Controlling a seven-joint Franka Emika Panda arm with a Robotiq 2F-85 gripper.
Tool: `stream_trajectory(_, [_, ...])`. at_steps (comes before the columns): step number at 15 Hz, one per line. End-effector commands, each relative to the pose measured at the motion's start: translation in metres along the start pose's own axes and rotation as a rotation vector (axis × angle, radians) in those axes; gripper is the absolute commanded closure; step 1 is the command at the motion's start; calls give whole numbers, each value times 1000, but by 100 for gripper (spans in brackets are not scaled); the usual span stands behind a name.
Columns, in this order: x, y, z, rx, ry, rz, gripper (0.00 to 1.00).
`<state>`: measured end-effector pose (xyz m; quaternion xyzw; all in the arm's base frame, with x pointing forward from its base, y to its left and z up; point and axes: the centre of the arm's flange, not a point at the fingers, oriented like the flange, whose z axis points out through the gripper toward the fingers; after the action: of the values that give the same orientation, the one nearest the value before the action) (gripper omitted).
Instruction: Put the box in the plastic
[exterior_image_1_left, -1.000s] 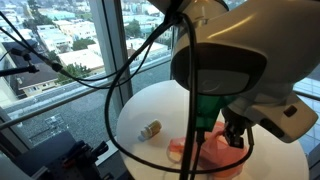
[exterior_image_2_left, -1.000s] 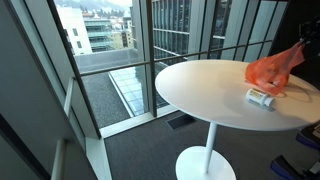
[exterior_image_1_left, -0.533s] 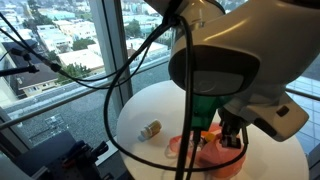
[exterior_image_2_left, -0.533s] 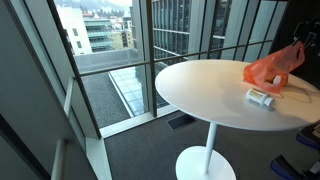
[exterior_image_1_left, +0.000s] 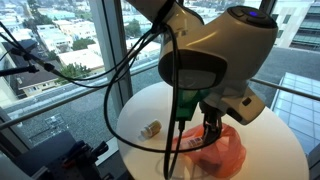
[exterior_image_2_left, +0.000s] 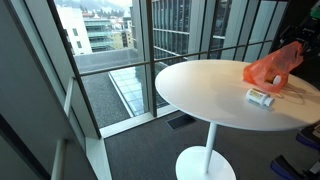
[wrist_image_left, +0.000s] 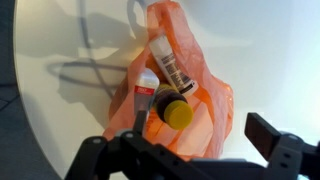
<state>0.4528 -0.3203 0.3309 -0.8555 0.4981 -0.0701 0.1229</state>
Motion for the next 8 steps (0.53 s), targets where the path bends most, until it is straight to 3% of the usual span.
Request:
stream_trajectory(1, [-21,-16,6,-4,-28,-50,0])
stream_trajectory(8, [-55,-58,26,-126,-50,-159,0])
